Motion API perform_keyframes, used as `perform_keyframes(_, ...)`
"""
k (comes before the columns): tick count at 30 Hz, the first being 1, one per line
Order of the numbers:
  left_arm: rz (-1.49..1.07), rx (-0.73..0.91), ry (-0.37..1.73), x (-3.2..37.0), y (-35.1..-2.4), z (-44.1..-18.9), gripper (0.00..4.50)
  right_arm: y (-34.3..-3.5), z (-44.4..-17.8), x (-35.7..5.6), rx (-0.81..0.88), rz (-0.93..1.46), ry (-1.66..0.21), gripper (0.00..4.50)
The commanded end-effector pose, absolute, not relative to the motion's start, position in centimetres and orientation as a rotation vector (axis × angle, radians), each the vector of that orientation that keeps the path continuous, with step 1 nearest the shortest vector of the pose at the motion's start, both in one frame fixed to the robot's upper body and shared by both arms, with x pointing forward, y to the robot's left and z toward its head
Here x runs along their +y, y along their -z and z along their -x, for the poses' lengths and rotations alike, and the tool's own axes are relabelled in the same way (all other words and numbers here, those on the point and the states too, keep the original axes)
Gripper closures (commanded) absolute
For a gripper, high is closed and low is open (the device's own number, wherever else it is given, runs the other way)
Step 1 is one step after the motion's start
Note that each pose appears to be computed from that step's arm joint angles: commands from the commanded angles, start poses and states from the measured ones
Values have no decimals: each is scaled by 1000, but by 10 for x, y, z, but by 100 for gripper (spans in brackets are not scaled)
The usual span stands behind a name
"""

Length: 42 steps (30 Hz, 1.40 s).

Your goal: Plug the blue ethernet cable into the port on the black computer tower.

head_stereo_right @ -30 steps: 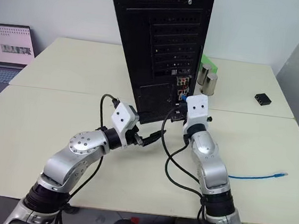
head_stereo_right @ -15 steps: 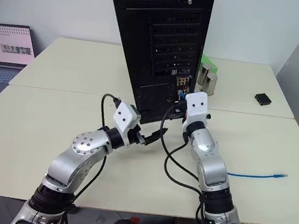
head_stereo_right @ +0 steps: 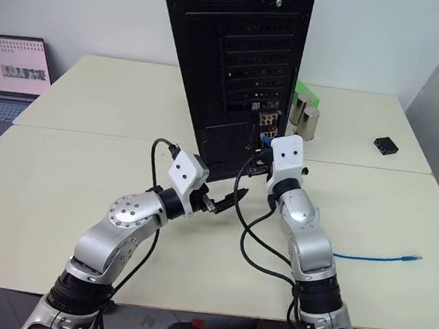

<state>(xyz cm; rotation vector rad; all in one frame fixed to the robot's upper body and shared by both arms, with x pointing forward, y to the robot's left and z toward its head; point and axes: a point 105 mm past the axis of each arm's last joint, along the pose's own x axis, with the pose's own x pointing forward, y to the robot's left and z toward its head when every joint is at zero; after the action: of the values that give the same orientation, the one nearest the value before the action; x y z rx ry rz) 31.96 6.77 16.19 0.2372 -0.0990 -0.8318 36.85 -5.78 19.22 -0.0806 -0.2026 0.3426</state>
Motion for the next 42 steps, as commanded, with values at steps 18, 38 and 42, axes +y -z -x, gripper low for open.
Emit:
perform_keyframes(18,-232,-178,822,68,-179,-321,41,-203,-369,-54,-251,101,-326,450)
perform_keyframes(38,-229,-190,819,67,-180,-321,41,-209,-375,-59,-263,71,-298,450)
perform_keyframes(42,-226,-194,818,67,-181,-321,41,-208,-376,-59,-256,74,-295,450)
